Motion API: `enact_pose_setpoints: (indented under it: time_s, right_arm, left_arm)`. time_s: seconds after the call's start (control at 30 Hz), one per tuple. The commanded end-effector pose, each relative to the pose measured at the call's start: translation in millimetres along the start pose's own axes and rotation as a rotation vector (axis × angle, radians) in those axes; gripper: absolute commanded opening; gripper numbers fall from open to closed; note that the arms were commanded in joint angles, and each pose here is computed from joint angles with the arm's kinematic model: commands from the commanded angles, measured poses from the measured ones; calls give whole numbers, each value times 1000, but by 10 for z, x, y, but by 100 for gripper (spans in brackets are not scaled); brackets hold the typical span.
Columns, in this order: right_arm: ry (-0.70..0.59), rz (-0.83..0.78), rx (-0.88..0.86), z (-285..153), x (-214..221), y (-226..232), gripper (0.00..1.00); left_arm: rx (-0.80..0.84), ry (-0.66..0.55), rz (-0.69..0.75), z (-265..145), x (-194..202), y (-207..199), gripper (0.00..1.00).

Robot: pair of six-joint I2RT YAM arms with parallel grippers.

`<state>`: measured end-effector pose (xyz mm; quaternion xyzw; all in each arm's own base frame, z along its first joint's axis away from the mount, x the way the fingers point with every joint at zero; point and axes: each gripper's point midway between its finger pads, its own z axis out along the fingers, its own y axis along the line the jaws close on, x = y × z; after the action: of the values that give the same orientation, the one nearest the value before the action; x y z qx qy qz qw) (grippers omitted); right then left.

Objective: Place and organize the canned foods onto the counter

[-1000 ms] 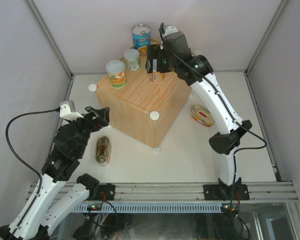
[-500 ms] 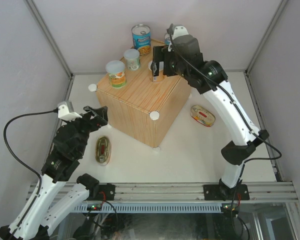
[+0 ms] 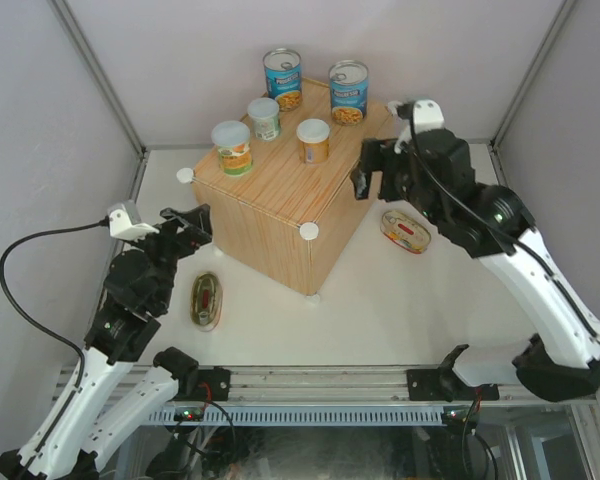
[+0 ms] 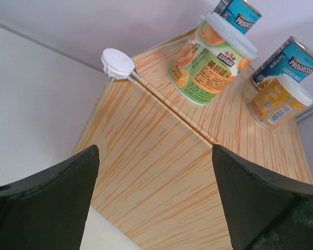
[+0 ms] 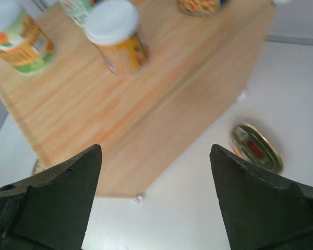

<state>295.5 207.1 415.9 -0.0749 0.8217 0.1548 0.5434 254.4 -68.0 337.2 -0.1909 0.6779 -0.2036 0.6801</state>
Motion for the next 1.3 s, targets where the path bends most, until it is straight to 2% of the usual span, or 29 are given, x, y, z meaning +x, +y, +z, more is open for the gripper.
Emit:
enact_pose_setpoints:
  time_s: [0.0, 0.13, 0.27, 0.47, 0.9, 1.03, 1.27]
  right_arm:
    - [-65, 72, 70, -330, 105, -313, 83]
    - [-65, 123, 99, -447, 412, -599, 82]
    - [-10, 150, 102, -342, 768, -779, 82]
    - [84, 146, 170, -375, 1098, -972, 82]
    - [113, 294, 288, -697, 1389, -1182, 82]
    - [104, 297, 313, -713, 1417, -1236, 82]
    - [104, 254, 247, -580, 1376, -1129, 82]
  left_arm:
    - [-21, -49, -26, 87, 16, 57, 92]
    - [-56, -46, -22, 123, 106, 148, 92]
    - [-105, -56, -25, 181, 151, 235, 92]
    - [-144, -88, -127, 307, 238, 280, 91]
    - [-108, -159, -111, 525, 174, 153, 91]
    - [-100, -161, -124, 444, 77, 126, 91]
    - [-151, -214, -121, 266, -171, 230, 90]
